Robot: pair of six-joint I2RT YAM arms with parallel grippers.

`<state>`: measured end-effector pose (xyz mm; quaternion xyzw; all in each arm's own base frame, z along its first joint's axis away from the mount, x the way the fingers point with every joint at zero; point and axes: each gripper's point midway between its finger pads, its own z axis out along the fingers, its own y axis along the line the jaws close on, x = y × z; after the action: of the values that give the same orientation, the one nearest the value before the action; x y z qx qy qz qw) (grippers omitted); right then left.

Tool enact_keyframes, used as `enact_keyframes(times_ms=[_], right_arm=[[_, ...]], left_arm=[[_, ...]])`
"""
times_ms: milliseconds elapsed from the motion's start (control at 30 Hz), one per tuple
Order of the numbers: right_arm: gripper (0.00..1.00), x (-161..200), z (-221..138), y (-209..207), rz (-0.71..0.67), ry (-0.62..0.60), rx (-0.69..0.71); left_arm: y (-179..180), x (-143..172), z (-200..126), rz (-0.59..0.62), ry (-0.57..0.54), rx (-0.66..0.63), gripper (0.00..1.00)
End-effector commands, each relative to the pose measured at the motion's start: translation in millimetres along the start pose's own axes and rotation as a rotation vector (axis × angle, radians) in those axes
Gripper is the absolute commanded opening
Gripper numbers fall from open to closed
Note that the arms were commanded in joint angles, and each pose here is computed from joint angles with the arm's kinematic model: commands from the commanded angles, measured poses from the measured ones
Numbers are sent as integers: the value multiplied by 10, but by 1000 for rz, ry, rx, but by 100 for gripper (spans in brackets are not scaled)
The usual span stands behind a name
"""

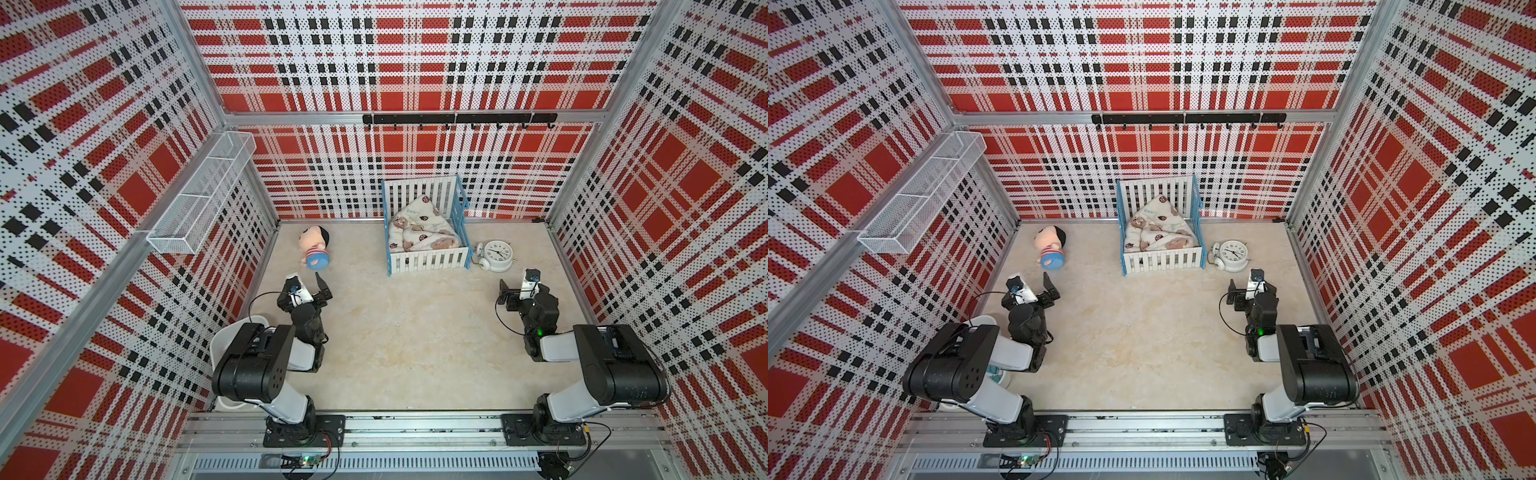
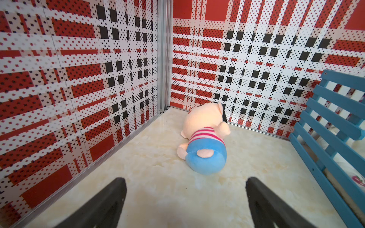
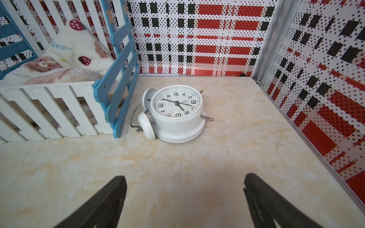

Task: Take out the binder clips from the storage box
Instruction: Move the storage box to the center of the board.

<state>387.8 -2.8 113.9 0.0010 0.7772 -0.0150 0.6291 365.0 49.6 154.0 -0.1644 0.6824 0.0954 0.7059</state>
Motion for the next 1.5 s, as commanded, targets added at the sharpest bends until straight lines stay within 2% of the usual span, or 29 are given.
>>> enact_keyframes(times_ms=[0, 67, 167, 267, 467, 567, 667, 833, 933, 1133, 1467], right_arm=[[100, -108, 39, 28, -3, -34, -1], [100, -103, 37, 26, -3, -33, 0], [100, -104, 37, 28, -3, -33, 0], [100, -107, 36, 28, -2, -34, -1], [100, -106, 37, 27, -3, -34, 0], [100, -107, 36, 30, -2, -34, -1], [100, -108, 37, 28, -3, -34, 0], [100, -116, 37, 27, -2, -37, 0], [100, -115, 36, 27, -3, -37, 0], [100, -113, 36, 27, -4, -36, 0], [100, -115, 37, 27, -3, -37, 0]], left_arm=[[13, -14, -21, 11, -3, 6, 99], [19, -14, -20, 10, -3, 6, 99], [18, -15, -28, 9, -3, 7, 90], [6, -112, -39, 12, -26, -23, 89], [51, -346, 12, 38, 8, -194, 88], [49, -484, 68, -20, 44, -228, 87], [97, -552, 114, -135, 92, -285, 86], [385, -248, 87, -180, 322, -459, 84], [530, -62, 30, -190, 406, -505, 83], [984, 266, -159, -276, 509, -633, 83], [1130, 575, -243, -321, 591, -647, 83]])
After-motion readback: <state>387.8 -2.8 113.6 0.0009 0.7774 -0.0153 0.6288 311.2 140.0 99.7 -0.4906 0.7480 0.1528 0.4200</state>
